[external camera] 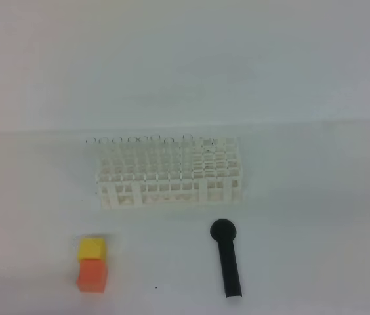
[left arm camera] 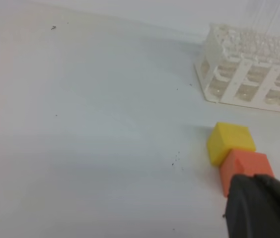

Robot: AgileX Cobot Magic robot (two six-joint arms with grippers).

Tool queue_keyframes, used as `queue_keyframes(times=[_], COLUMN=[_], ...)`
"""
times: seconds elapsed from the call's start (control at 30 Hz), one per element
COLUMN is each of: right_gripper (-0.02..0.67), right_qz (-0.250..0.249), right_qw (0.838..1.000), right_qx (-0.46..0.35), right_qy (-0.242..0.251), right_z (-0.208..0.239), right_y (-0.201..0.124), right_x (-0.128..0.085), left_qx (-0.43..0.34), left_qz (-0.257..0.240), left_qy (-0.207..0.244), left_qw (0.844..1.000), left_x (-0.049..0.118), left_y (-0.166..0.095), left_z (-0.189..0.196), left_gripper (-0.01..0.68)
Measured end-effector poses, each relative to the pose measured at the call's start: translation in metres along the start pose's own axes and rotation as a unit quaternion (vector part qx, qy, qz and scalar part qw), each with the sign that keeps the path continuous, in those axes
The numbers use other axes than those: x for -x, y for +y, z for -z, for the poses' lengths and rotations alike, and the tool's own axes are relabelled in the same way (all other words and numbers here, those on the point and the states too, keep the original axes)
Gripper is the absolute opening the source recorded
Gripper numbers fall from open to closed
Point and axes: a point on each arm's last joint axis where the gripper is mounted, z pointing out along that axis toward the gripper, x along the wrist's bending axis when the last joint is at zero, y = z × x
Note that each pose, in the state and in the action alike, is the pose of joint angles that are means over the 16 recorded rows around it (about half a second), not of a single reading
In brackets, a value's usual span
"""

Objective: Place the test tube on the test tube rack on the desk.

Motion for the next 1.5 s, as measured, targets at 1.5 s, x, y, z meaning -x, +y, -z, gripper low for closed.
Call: queue_keyframes(times=[1.5], right_gripper=[-0.001], right_qz=[-0.033], right_qw=[0.981], right_qx=[-0.167], right_qy=[-0.096], right_z=[0.014], right_y=[-0.166], right_x=[-0.01], left_qx=[0.008], left_qz=[0.002], left_qy=[-0.002], left_qw=[1.0], left_x=[0.001], left_y=[0.005], left_z=[0.002], left_gripper=[-0.001])
